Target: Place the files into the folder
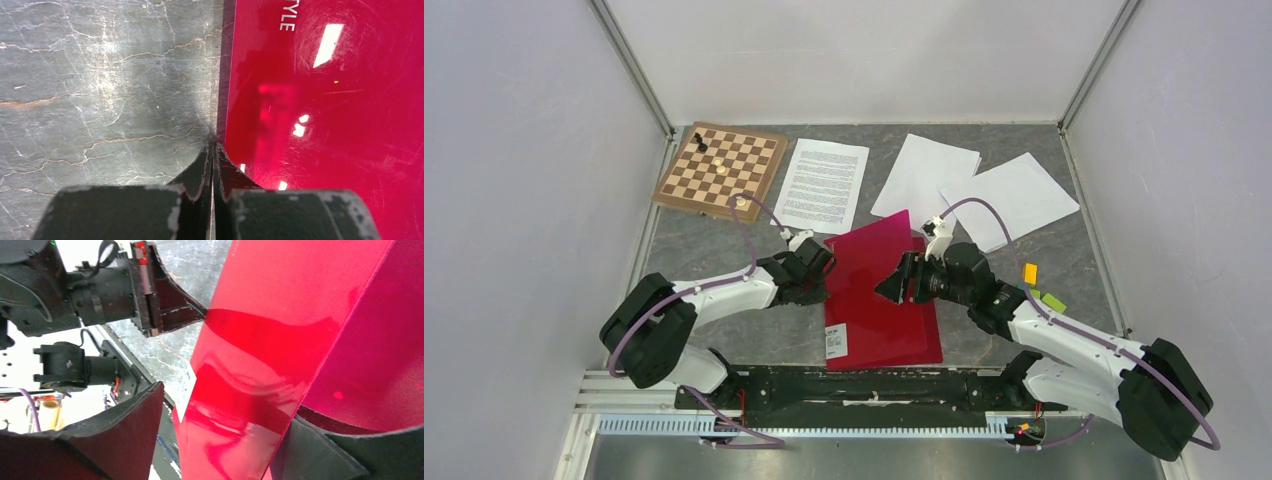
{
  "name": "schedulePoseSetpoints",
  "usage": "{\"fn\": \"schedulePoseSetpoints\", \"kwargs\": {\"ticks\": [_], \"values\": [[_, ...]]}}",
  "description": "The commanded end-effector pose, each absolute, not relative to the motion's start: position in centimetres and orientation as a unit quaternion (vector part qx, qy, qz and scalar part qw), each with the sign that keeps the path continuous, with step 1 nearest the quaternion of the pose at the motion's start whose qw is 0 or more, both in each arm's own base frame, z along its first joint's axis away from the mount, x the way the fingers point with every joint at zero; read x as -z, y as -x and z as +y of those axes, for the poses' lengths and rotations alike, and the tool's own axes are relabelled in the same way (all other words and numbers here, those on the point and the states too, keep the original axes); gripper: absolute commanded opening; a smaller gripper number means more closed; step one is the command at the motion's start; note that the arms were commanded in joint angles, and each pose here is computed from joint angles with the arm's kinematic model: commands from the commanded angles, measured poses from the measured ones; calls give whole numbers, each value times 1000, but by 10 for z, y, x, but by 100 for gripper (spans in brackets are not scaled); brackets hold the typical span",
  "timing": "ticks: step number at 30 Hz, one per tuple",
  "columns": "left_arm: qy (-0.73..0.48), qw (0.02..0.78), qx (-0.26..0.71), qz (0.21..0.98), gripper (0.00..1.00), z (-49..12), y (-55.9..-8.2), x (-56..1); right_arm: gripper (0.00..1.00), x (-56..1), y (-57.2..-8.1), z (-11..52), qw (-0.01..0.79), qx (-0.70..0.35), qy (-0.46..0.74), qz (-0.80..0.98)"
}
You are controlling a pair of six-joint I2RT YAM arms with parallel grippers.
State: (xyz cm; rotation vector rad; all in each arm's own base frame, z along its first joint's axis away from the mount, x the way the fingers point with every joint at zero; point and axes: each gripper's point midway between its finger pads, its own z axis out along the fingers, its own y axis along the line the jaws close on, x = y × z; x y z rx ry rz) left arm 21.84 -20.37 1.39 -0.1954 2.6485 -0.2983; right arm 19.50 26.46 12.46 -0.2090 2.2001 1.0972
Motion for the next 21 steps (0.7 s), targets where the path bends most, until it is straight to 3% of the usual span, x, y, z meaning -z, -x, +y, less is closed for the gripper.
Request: {"fn": "schedulePoseSetpoints", "kwargs": {"ticks": [1,4,6,10,14,21], "values": [[60,210,75,973,4,-190,-206,3,66,-161,-196,278,350,-472,80,805],[58,217,78,971,8,-191,-208,-5,60,-170,-200,277,364,-468,79,801],[55,225,84,969,17,-193,-212,-16,61,-177,-203,277,373,-465,81,799],[53,255,91,961,34,-194,-222,-47,69,-192,-208,281,384,-466,92,792],[45,283,97,953,39,-195,-231,-81,74,-206,-212,290,387,-481,99,780],[62,355,147,921,59,-202,-283,-182,81,-233,-218,302,408,-506,108,752]]}}
